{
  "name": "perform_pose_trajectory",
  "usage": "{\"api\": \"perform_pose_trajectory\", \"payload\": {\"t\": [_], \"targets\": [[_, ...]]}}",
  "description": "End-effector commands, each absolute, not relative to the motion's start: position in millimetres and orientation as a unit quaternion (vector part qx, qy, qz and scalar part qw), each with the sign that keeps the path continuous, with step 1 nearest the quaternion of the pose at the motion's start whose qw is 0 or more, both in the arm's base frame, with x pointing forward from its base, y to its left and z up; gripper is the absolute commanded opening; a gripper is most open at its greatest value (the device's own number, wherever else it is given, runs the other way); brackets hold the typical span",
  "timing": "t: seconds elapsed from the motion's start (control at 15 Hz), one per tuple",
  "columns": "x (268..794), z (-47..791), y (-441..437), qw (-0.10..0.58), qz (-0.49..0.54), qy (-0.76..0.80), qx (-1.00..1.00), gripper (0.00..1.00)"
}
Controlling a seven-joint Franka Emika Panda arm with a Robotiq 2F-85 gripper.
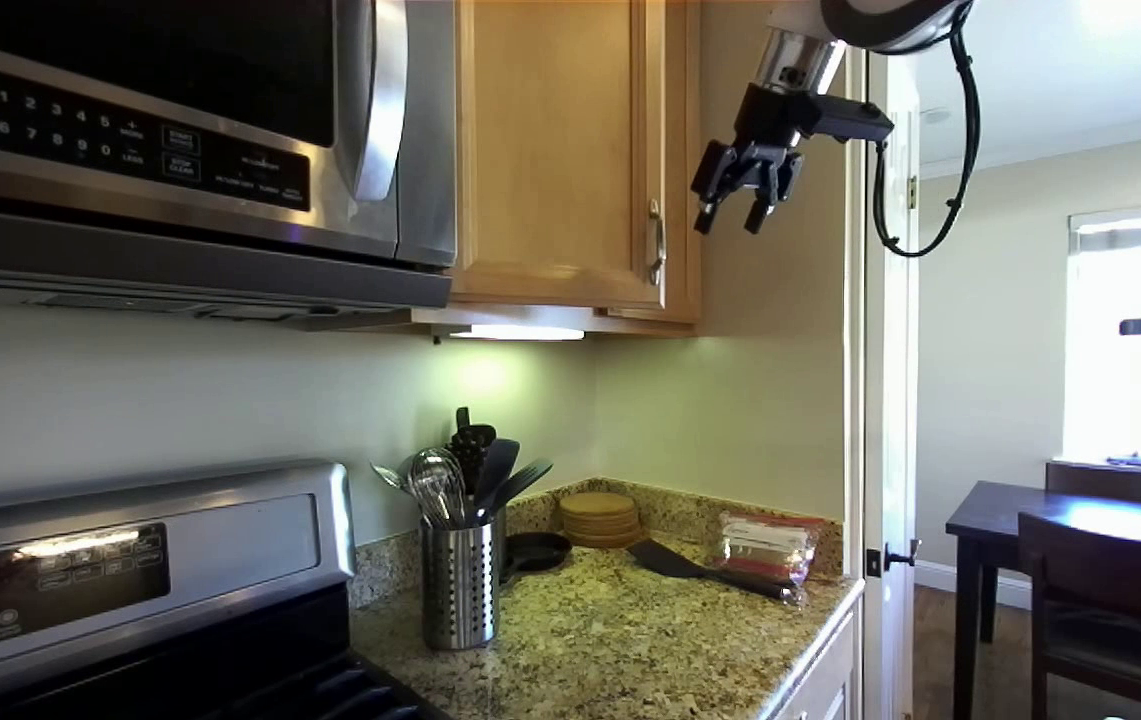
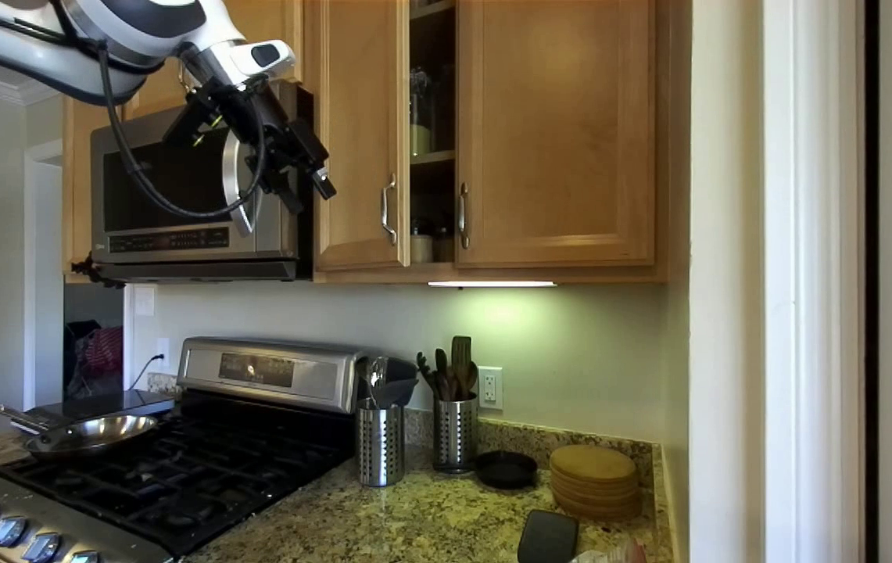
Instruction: Close the top cabinet door
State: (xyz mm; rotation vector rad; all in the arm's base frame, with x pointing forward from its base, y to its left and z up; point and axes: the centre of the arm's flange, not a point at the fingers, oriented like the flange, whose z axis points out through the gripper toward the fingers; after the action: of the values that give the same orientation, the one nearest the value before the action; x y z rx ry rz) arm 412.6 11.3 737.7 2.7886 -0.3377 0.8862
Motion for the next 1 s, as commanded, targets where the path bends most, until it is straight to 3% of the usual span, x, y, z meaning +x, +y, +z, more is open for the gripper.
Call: {"api": "perform_pose_trajectory", "payload": {"t": [0.0, 0.73, 0.93], "targets": [[390.0, 707.4, 22.0, 0.044, 0.234, -0.098, 0.966, 1.0], [374.9, 594.5, 49.1, -0.052, 0.067, -0.099, 0.991, 1.0], [392.2, 603.5, 50.8, -0.031, 0.078, -0.104, 0.991, 1.0]]}}
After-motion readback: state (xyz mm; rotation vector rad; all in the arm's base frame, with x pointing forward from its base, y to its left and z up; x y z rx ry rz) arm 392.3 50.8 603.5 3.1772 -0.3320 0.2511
